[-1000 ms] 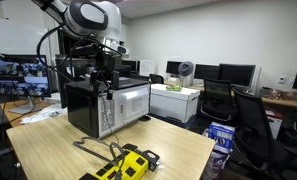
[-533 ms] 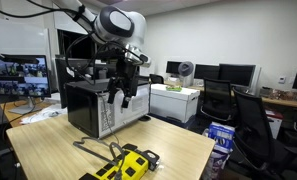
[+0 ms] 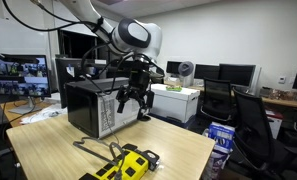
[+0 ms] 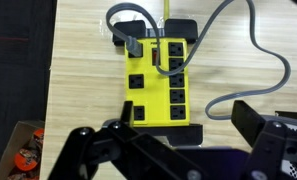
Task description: Unplug the grey cable from the extension cable
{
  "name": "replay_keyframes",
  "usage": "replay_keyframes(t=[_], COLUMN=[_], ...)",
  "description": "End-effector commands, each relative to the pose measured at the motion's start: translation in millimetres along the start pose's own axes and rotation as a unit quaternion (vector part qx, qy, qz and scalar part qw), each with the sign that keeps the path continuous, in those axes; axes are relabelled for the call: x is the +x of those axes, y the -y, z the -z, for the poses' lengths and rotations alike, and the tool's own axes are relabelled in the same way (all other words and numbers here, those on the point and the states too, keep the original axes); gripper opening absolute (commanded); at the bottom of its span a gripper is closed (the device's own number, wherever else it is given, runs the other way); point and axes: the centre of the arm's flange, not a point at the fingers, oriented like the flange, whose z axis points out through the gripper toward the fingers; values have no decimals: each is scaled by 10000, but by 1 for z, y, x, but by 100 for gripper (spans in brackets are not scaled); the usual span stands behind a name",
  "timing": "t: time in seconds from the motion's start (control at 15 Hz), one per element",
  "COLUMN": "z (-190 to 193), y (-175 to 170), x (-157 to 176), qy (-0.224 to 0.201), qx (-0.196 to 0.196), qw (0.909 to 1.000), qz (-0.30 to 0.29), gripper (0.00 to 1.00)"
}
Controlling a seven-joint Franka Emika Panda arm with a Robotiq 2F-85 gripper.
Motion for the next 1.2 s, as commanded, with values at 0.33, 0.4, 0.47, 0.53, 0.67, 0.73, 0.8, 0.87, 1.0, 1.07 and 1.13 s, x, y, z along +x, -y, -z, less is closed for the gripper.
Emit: replay_keyframes(t=[0.33,0.4,0.47,0.53,0.67,0.73,0.8,0.87,1.0,1.07,1.13], z=[-42,-47,-51,-56,-67,-71,-74,-78,-87,-91,-94], y=[-29,-32,-35,-36,-47,-51,-54,-58,-66,-69,-69], x=[6,6,7,8,13,14,16,17,21,21,20], qy=[474,551,598,640,749,789,832,874,978,1089,1206], qx=[473,490,493,494,518,525,537,533,543,561,561], qw=[9976,9971,9968,9966,9958,9955,9951,9947,9937,9924,9911], qz=[175,172,176,183,116,85,46,15,-47,-74,-92], gripper=[100,100,100,100,100,100,100,100,100,100,100])
